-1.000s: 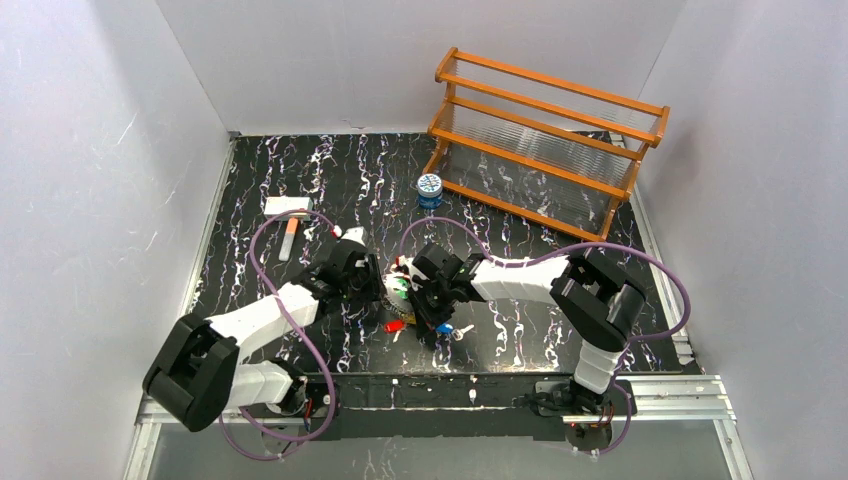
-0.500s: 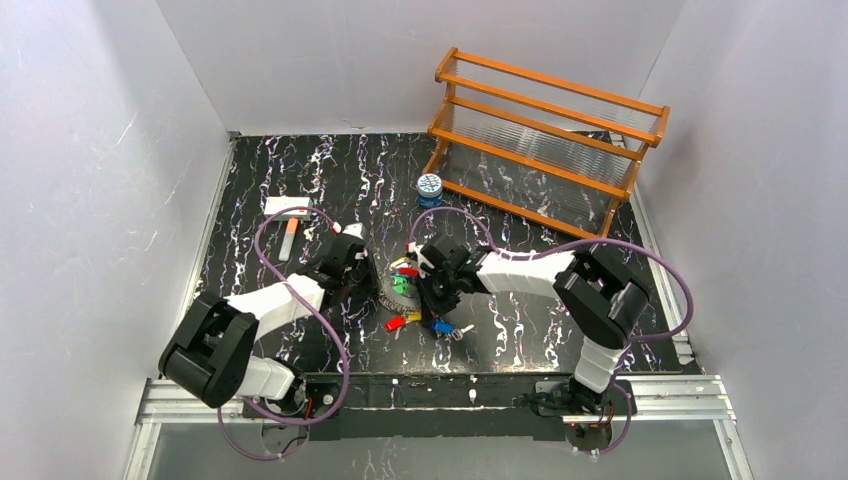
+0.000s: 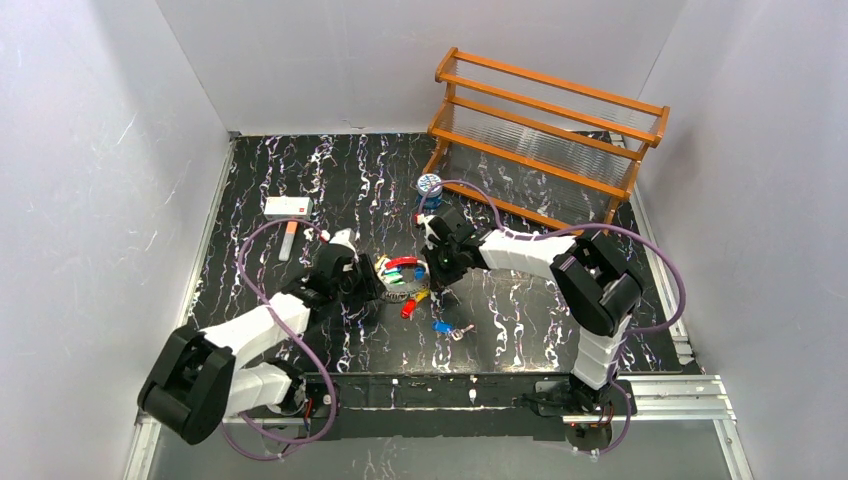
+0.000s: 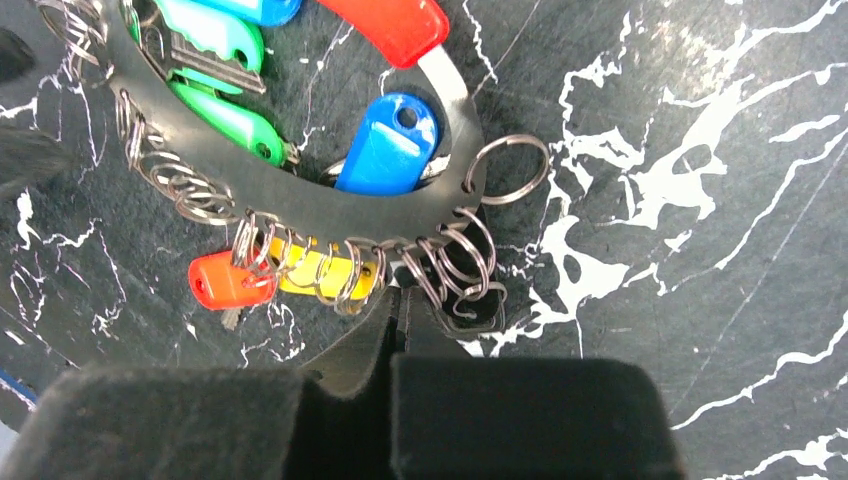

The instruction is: Put the keys on the keyring

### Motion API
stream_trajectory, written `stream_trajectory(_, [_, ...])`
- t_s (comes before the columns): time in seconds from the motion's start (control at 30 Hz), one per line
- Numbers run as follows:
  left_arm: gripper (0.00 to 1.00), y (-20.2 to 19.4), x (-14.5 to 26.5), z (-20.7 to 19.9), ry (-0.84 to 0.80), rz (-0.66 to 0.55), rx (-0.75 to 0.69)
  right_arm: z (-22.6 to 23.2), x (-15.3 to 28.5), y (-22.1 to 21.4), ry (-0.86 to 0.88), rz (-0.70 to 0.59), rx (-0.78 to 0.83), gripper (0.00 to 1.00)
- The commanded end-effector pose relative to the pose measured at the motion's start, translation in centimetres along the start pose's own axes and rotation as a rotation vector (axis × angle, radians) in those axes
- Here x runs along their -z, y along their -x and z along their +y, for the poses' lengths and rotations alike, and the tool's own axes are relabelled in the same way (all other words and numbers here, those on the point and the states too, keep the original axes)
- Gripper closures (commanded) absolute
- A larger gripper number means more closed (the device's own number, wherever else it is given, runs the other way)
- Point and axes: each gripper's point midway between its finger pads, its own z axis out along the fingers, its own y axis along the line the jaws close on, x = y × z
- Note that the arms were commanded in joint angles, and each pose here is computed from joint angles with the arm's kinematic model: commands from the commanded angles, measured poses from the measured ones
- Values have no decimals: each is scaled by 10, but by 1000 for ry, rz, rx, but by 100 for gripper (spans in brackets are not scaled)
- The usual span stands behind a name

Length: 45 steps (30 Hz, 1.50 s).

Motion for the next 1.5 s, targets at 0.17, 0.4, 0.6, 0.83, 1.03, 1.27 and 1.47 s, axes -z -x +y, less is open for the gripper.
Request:
stream_trajectory(0.17, [48,32,32,-4,7,-141,-3,31,48,37,33,-142,66,80])
stream_trajectory(0.4, [46,37,43,-2,17,-180,1,76,43,52,25,-197,150,59])
stream_trajectory(0.6, [45,31,43,2,24,-163,7,93,13,46,8,-129,156,56])
stream_trajectory(0.83, [45,25,41,6,27,-151,13,87,-12,39,-55,-94,162,54])
stream_trajectory(1.03, [44,20,38,8,32,-133,14,85,-19,34,-86,-74,182,47])
stream_trajectory(1.27, [44,19,36,8,30,-128,17,80,-22,29,-131,-66,207,53])
stream_trajectory(1.47, [44,21,36,8,37,-133,14,80,-15,29,-142,-75,213,68])
